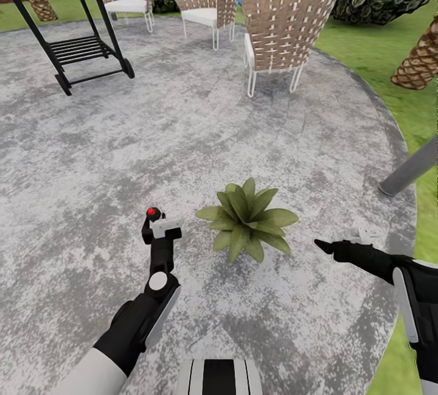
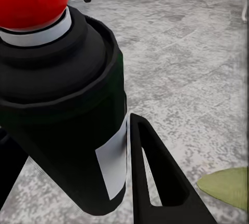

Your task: Pick up the pesticide atomizer in the garden and spray insectifuge to fully cover both potted plants in the garden.

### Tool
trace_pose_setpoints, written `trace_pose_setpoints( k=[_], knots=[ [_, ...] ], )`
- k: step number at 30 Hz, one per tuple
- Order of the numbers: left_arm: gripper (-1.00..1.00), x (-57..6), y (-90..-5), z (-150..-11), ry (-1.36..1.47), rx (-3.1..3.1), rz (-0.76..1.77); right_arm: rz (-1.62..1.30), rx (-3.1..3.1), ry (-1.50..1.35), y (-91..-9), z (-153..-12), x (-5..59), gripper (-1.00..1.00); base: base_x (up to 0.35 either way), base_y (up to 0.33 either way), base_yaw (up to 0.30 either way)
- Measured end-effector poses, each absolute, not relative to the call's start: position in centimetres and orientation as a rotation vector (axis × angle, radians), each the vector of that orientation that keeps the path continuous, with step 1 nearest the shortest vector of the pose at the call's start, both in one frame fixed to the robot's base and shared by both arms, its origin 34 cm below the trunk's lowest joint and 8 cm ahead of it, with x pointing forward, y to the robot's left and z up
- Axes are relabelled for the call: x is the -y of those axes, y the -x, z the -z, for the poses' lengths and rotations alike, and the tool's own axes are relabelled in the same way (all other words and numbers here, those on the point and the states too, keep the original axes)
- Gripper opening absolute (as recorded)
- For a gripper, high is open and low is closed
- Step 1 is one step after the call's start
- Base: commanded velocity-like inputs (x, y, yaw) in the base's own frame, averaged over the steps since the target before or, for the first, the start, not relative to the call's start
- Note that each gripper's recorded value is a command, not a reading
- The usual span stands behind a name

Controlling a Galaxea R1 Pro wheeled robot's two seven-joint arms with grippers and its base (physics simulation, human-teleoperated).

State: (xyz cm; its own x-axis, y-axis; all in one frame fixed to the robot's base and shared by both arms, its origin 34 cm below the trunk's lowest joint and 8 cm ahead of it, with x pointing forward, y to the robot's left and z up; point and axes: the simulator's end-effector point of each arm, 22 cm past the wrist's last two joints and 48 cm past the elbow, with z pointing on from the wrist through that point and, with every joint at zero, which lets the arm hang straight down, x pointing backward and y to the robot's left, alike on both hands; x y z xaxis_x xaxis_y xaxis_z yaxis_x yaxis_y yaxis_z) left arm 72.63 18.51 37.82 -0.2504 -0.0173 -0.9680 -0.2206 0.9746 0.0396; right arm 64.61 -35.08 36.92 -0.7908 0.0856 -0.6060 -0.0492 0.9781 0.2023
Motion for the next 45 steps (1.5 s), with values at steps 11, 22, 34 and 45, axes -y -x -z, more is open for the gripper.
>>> trace_pose_setpoints(
  k=[11,22,34,45],
  knots=[
    [-1.00,-18.5,-72.9,-40.2,0.135,-1.806,-0.223,-0.258,-2.419,-0.036,-65.1,-39.8,35.9,1.00,0.000,0.000,0.000],
    [-1.00,-18.2,-70.7,-44.1,0.128,-1.791,-0.225,-0.233,-2.375,-0.022,-65.6,-42.8,36.9,1.00,0.000,0.000,0.000],
    [-1.00,-16.1,-69.2,-49.0,0.048,-1.744,-0.185,-0.318,-2.301,0.027,-66.3,-46.6,35.2,1.00,0.000,0.000,0.000],
    [-1.00,-11.8,-69.2,-51.7,-0.187,-1.745,0.013,-0.347,-2.249,0.051,-66.4,-49.6,34.7,1.00,0.000,0.000,0.000]
  ],
)
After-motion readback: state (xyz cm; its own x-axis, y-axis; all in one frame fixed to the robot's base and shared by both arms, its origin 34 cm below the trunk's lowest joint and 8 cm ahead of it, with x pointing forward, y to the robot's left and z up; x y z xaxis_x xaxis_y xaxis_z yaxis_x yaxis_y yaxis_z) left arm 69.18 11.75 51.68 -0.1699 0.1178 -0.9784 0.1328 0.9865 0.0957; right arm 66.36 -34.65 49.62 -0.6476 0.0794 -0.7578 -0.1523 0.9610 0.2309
